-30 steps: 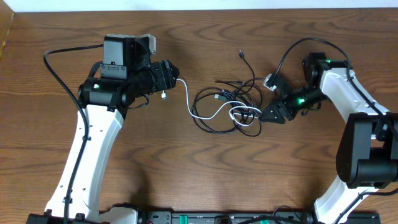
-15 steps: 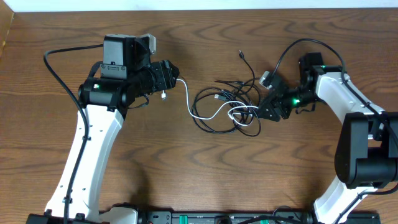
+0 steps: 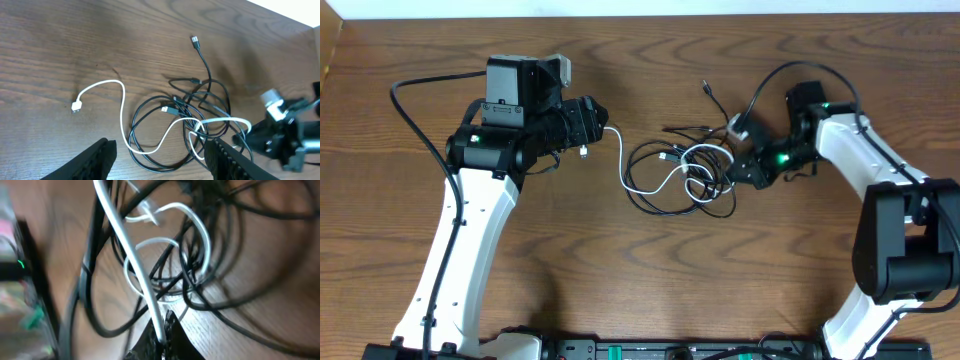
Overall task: Untangle cables
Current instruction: 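Grasp a cable in the bundle with the right gripper, then pull the grasped cable up and right with the right gripper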
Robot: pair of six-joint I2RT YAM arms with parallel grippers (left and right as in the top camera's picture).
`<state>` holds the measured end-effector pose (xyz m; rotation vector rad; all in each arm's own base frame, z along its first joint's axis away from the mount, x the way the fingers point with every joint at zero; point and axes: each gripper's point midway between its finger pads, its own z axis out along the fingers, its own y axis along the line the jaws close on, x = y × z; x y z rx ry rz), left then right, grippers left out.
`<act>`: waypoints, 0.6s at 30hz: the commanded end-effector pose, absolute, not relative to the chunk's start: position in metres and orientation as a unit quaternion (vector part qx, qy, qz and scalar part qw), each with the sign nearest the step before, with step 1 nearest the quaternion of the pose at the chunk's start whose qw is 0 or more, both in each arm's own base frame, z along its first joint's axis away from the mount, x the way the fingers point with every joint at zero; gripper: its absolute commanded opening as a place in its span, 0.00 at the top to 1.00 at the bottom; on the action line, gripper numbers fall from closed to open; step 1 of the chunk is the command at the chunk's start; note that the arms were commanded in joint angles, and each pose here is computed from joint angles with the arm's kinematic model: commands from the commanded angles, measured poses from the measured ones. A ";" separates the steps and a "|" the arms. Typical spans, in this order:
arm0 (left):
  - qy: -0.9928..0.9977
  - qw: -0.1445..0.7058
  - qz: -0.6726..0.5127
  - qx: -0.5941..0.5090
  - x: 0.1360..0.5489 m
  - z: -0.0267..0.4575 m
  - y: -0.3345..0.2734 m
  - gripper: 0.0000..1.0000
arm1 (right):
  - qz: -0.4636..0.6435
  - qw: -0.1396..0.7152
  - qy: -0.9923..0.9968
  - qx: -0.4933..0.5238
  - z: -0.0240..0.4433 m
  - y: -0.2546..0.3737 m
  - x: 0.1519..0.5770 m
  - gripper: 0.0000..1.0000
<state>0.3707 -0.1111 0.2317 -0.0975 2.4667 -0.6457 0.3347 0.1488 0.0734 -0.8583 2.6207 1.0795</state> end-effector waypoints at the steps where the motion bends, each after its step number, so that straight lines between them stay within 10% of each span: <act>1: 0.923 0.300 -0.240 -0.029 0.373 0.236 -0.111 0.38 | 0.344 0.096 0.918 -0.175 0.122 0.136 0.367 0.99; 18: 0.921 0.304 -0.241 -0.028 0.375 0.238 -0.112 0.38 | 0.248 0.370 0.874 -0.193 0.409 0.176 0.392 0.99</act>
